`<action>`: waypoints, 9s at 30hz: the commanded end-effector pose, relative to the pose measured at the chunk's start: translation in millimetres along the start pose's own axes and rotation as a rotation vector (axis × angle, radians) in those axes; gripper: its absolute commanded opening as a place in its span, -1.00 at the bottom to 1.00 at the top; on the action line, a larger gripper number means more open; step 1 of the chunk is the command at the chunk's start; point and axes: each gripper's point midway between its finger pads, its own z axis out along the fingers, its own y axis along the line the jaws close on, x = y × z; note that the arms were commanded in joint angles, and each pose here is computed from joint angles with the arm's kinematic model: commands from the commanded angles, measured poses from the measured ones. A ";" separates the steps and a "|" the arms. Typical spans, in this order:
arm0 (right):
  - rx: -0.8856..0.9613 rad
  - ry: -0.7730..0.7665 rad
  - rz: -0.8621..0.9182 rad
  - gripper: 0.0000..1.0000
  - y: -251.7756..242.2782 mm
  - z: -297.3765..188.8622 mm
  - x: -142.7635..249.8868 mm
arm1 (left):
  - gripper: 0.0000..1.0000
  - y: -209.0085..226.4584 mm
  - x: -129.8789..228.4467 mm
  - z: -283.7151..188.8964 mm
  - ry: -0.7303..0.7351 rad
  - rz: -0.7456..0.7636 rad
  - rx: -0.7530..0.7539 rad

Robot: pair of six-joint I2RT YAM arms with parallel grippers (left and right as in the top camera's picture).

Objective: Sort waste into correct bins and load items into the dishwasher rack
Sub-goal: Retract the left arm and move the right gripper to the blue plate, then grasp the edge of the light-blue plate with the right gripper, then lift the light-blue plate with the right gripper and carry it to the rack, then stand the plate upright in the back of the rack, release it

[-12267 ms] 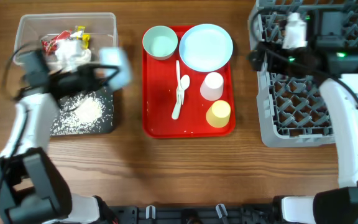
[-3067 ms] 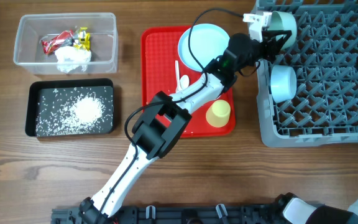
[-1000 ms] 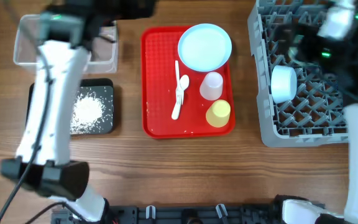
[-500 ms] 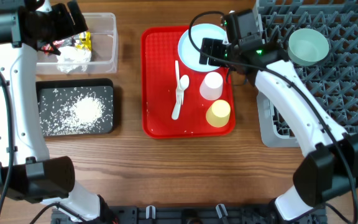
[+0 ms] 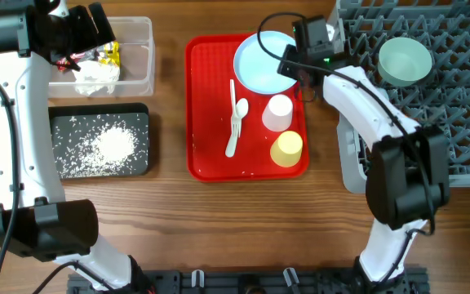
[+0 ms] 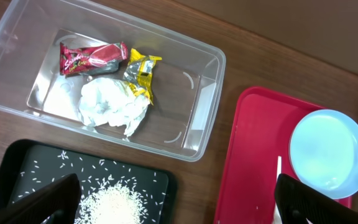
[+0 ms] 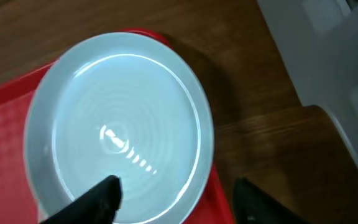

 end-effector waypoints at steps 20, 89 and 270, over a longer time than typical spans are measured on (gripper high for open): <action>0.029 0.130 0.032 -0.28 -8.5 32.6 36.0 | 1.00 5.2 1.6 5.7 0.012 0.013 -0.016; 0.961 -0.663 -0.119 -0.91 -254.8 -278.6 -228.6 | 1.00 5.2 1.7 5.7 0.012 0.013 -0.015; 1.127 -0.138 -1.062 -0.87 -133.0 -58.6 -144.0 | 1.00 5.2 1.7 5.7 0.012 0.013 -0.015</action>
